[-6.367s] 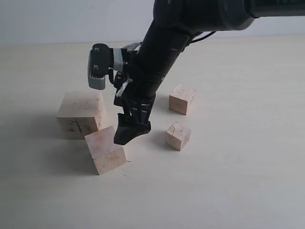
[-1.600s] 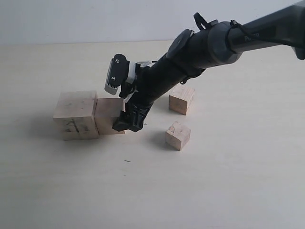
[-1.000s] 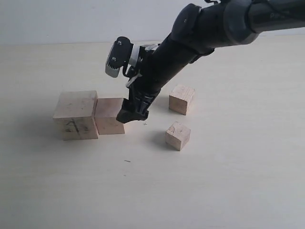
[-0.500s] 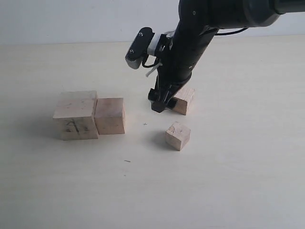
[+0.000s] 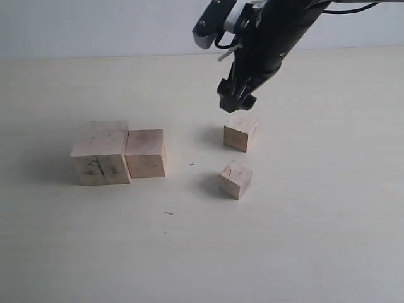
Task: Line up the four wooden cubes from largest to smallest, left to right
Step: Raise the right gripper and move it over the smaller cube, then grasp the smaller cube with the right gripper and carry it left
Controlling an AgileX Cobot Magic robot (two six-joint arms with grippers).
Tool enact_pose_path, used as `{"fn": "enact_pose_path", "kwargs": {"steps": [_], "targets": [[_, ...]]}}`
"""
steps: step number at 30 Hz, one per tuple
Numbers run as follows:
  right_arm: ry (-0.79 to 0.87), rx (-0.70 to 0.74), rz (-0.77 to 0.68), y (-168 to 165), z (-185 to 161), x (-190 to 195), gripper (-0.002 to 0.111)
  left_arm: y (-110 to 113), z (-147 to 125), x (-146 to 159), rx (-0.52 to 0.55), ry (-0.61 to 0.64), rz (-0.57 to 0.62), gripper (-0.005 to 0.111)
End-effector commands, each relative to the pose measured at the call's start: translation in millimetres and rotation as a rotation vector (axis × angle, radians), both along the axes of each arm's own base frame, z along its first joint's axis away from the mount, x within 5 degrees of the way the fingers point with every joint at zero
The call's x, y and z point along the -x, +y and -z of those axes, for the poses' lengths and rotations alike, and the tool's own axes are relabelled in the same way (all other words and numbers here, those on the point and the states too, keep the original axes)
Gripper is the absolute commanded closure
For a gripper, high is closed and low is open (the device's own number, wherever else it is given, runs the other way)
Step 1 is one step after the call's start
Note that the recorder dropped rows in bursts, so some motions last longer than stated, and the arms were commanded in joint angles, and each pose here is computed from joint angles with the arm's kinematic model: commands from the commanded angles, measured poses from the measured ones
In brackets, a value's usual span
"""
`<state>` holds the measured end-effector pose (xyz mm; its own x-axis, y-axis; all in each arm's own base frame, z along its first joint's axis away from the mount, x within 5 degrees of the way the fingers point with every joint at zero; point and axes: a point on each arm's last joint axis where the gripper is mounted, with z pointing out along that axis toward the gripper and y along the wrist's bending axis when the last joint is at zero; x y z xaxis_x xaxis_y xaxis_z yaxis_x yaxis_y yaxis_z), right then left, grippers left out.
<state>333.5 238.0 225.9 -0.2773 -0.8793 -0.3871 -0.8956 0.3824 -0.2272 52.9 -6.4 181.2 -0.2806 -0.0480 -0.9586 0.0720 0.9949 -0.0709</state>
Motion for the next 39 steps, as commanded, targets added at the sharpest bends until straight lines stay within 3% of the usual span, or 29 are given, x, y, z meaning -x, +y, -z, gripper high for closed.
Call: {"fn": "enact_pose_path", "kwargs": {"steps": [1, 6, 12, 19, 39], "targets": [[0.035, -0.106, 0.129, -25.6, -3.0, -17.3, 0.018, -0.1, 0.1, 0.0, -0.001, -0.011, 0.003, 0.107], [0.034, -0.104, 0.12, -44.0, -3.0, -27.1, 0.018, -0.1, 0.1, 0.0, -0.001, -0.011, 0.003, 0.107], [0.065, -0.064, 0.064, -46.6, 20.5, -22.3, 0.018, -0.1, 0.1, 0.0, -0.001, -0.011, 0.003, 0.107], [0.07, -0.159, 0.087, -39.6, 21.9, -23.2, 0.018, -0.1, 0.1, 0.0, -0.001, -0.011, 0.003, 0.107], [0.182, -0.143, 0.099, -31.7, 83.2, -32.2, 0.018, -0.1, 0.1, 0.0, -0.001, -0.011, 0.003, 0.107]]}}
